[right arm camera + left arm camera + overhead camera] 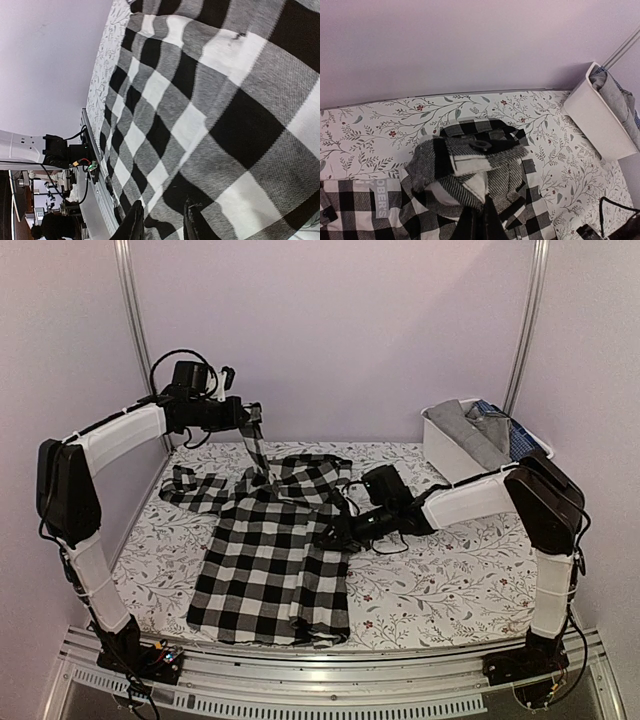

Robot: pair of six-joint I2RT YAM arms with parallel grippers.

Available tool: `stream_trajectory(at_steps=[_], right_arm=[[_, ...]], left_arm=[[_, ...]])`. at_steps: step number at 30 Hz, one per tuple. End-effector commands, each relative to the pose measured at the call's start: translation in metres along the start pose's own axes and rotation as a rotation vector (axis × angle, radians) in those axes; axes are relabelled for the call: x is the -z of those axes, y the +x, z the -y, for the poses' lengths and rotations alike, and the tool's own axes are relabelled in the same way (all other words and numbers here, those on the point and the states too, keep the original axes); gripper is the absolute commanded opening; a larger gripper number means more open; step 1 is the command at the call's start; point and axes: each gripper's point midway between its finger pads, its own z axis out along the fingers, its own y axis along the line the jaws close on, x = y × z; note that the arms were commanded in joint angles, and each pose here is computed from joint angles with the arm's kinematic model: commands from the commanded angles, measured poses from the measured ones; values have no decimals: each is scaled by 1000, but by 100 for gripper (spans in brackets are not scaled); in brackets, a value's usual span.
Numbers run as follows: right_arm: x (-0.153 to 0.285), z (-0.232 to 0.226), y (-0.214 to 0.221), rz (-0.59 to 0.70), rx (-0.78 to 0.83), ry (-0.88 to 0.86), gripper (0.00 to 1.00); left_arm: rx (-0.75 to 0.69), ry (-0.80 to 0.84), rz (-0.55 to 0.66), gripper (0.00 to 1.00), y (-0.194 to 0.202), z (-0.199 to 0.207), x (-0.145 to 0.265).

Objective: Fold and stack the long sleeve shirts
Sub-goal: Smooth out the corner of the shirt at the center of the board, then fold the sleeve at the center of the board.

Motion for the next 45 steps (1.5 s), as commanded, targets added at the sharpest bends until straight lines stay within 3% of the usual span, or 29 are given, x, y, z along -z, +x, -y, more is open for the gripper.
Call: stream_trajectory(at_steps=[1,6,12,17,23,28,39,42,45], right_arm=[[-12,42,11,-9,-95,31,27],[-17,65,21,-13,-151,77,27],[-4,47,7,39,-123,76,29],[29,16,-25,175,-44,125,31],[85,-2,-58,395,50,272,40],[115,-5,-66,484,89,362,43],[116,12,-45,418,82,422,52],[108,13,-35,379,87,408,53],[98,15,-25,337,99,422,53]], left_arm=[[5,89,-28,0,4,14,9],[12,182,-82,0,28,33,19],[-6,280,-145,0,54,55,30],[-20,375,-242,0,90,85,37],[-59,469,-400,0,150,128,38],[-126,544,-517,0,202,164,44],[-217,588,-805,4,305,187,56],[-236,587,-841,10,319,189,60],[-239,574,-864,24,327,186,64]])
